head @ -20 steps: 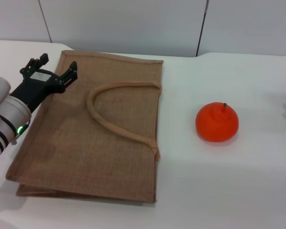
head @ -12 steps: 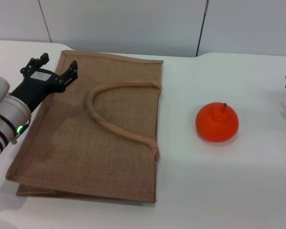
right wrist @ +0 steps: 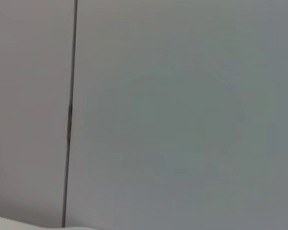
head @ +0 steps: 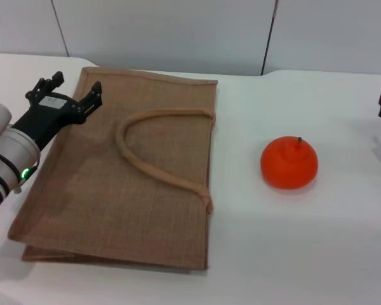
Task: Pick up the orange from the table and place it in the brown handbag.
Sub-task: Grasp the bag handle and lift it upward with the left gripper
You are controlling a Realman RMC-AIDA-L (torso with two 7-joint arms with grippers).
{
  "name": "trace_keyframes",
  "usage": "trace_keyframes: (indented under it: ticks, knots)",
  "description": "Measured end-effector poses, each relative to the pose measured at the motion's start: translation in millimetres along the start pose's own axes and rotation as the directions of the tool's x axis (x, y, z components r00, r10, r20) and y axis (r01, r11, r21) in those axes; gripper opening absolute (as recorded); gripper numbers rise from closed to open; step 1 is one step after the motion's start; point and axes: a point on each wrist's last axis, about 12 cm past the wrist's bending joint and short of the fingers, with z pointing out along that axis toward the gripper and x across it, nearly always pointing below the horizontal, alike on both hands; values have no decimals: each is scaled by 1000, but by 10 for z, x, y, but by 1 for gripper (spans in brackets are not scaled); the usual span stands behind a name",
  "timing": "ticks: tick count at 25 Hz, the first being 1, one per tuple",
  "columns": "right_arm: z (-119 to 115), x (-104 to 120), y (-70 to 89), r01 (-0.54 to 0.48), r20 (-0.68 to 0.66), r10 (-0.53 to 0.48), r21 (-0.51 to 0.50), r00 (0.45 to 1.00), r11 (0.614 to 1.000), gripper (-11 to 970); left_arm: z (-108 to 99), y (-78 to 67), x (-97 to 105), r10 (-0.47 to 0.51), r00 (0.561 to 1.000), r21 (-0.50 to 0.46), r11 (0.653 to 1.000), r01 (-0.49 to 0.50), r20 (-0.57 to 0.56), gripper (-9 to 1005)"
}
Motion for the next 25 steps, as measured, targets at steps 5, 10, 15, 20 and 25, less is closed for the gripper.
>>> trace_keyframes:
  ticks: [5, 10, 15, 20, 25]
  knots:
    - [-1, 3, -1, 0, -2, 0, 0, 1000, 1000, 880, 25, -23, -17, -32, 999, 24, 999, 32, -1, 860]
    - [-4, 7, -18, 5, -8, -5, 2, 1000, 1000, 881, 67, -55, -48, -107, 994, 78, 991, 108, -20, 860]
    - [-14, 15, -28, 8, -12, -8, 3, 1000, 1000, 881, 118, -143, -85, -86, 996, 148, 985, 90, -32, 859]
    - [-37, 34, -44, 10, -19, -10, 7, 1000, 1000, 881, 173, -176, -133, -104, 990, 223, 967, 122, -91, 855]
    - [-34, 30, -46, 11, -18, -11, 7, 1000, 1000, 881, 243, -154, -209, -59, 984, 232, 968, 99, -170, 844]
